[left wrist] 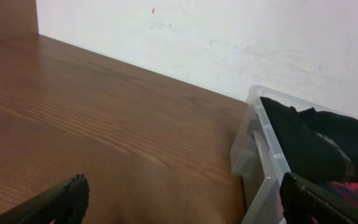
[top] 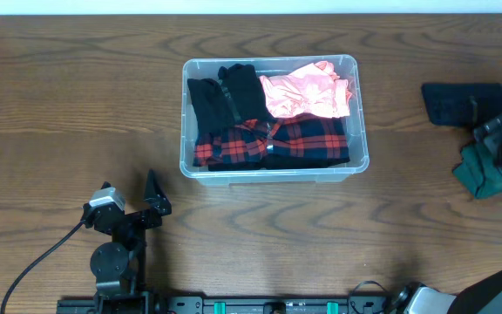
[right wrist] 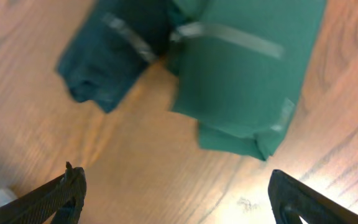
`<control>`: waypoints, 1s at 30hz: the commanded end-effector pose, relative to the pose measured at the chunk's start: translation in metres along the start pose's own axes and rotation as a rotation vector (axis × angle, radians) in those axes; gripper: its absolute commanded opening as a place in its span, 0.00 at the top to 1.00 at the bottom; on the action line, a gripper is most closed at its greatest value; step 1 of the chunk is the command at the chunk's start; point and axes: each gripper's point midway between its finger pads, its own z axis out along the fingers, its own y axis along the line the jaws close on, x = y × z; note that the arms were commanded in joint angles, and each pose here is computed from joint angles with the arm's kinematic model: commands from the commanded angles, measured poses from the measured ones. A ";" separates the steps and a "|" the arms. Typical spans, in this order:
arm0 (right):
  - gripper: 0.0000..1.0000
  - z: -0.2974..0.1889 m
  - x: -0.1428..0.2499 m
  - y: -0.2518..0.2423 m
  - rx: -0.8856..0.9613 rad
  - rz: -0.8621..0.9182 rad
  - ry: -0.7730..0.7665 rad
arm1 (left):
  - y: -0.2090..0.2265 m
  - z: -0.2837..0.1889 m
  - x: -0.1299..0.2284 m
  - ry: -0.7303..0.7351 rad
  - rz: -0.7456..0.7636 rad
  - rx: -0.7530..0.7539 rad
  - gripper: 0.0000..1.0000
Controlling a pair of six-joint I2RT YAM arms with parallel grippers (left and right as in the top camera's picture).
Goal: Pack container
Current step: 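Move the right gripper to the dark green garment and grasp it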
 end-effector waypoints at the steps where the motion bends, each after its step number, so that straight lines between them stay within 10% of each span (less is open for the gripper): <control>1: 0.09 0.011 0.012 -0.018 -0.083 0.094 0.084 | 0.006 0.001 0.017 0.048 0.006 -0.022 0.02; 30: 0.17 0.085 0.002 -0.093 -0.213 0.179 0.025 | 0.006 0.001 0.017 0.048 0.006 -0.022 0.02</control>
